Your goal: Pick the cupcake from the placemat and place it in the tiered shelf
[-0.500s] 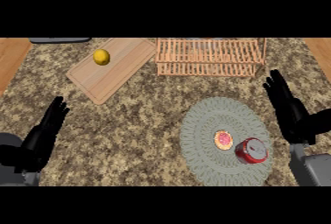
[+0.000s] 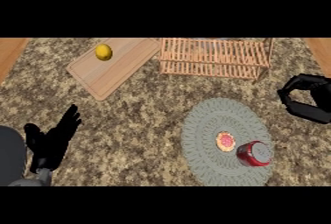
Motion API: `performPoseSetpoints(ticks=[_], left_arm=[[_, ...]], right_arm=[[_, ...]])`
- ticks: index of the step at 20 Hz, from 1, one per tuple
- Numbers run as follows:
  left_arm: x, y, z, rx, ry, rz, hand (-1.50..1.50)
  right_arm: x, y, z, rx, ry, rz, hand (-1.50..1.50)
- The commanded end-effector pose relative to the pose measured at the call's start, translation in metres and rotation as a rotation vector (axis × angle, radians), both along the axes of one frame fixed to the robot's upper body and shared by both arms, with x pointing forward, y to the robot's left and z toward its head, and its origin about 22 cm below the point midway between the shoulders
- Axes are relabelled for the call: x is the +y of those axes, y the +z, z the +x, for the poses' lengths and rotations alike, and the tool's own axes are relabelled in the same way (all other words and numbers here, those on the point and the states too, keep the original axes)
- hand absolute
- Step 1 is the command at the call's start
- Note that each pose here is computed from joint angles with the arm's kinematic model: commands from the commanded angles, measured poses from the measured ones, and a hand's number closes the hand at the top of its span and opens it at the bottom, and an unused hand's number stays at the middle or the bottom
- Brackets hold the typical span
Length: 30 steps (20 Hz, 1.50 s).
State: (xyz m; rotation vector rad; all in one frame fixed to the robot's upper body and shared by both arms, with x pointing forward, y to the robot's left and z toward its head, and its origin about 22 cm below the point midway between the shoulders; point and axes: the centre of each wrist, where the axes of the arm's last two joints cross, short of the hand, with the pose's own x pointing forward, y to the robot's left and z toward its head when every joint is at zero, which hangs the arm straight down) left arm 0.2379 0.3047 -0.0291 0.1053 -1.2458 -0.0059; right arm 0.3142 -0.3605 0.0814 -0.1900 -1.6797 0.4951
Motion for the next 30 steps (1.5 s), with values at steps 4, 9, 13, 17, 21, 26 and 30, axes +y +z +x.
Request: performPoseSetpoints(ticks=[4, 9, 13, 17, 21, 26, 30], left_arm=[[-0.008, -0.005, 0.009, 0.127, 0.017, -0.038, 0.00], [-0.019, 0.005, 0.015, 0.129, 0.007, -0.030, 0.00], [-0.021, 0.003, 0.008, 0.133, 0.017, -0.045, 0.00], [-0.021, -0.003, 0.011, 0.134, 0.043, -0.037, 0.00], [-0.005, -0.003, 0.005, 0.147, 0.052, -0.034, 0.00], [-0.008, 0.011, 0.007, 0.143, 0.044, -0.043, 0.00], [-0.004, -0.003, -0.004, 0.126, 0.045, -0.052, 0.00]], right_arm=[[-0.050, -0.026, 0.014, 0.079, 0.200, 0.014, -1.50], [-0.057, -0.007, 0.018, 0.116, 0.439, -0.057, -1.50], [-0.048, 0.025, 0.036, 0.160, 0.527, -0.132, -1.50], [-0.018, 0.052, 0.030, 0.181, 0.600, -0.256, -1.50], [0.019, 0.059, 0.024, 0.223, 0.546, -0.351, -1.50], [0.071, 0.054, 0.004, 0.210, 0.436, -0.389, -1.50], [0.100, 0.074, 0.004, 0.237, 0.377, -0.508, -1.50]])
